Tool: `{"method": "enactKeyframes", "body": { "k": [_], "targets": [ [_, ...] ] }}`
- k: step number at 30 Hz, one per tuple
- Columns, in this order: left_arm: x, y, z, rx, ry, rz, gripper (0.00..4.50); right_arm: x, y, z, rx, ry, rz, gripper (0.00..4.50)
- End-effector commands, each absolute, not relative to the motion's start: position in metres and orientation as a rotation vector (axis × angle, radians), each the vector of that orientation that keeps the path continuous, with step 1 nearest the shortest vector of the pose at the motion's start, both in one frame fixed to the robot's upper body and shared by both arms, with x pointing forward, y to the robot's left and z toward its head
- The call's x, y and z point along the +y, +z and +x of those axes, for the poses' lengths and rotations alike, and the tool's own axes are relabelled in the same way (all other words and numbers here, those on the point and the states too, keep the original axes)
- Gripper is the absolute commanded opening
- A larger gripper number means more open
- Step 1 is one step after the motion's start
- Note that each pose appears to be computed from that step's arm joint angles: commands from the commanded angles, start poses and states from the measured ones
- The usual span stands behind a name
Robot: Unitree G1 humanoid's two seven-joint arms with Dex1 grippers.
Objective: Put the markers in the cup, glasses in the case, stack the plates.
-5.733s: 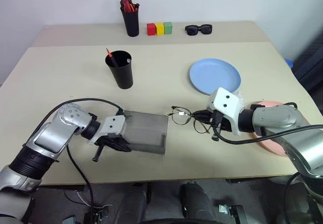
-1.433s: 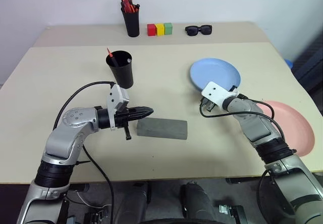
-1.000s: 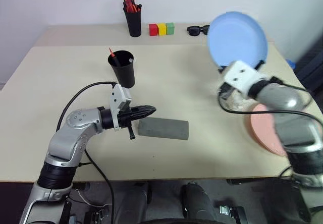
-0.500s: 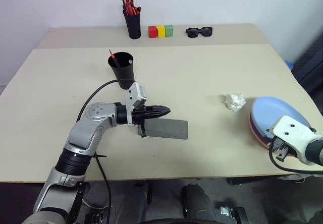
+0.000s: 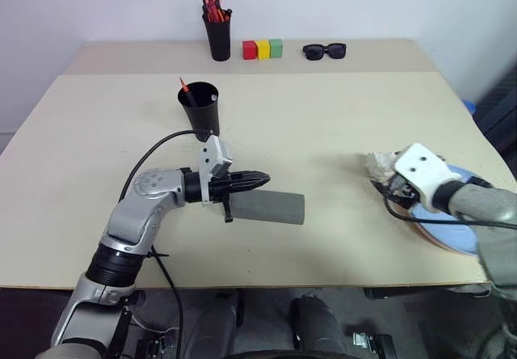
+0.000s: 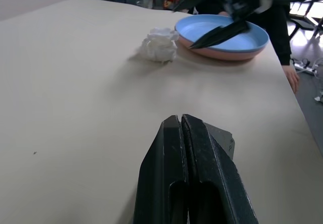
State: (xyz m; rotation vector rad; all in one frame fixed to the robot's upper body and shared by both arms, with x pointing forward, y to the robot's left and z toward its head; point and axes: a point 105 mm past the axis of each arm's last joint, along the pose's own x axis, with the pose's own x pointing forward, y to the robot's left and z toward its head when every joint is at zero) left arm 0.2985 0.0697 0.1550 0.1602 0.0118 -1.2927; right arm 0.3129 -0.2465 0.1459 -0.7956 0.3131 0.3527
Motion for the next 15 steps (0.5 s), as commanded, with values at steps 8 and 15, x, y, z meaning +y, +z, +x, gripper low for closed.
{"method": "enactKeyframes", "body": {
  "k": [8,15],
  "targets": [
    [0.07,0.164,0.289,-0.032,-1.275,0.16,0.0,-0.259,0.131,0.341,0.259,0.215,-0.849,1.51],
    [0.065,0.164,0.287,-0.038,-1.296,0.139,0.0,-0.26,0.174,0.325,0.154,0.178,-0.875,0.05]
  ]
}}
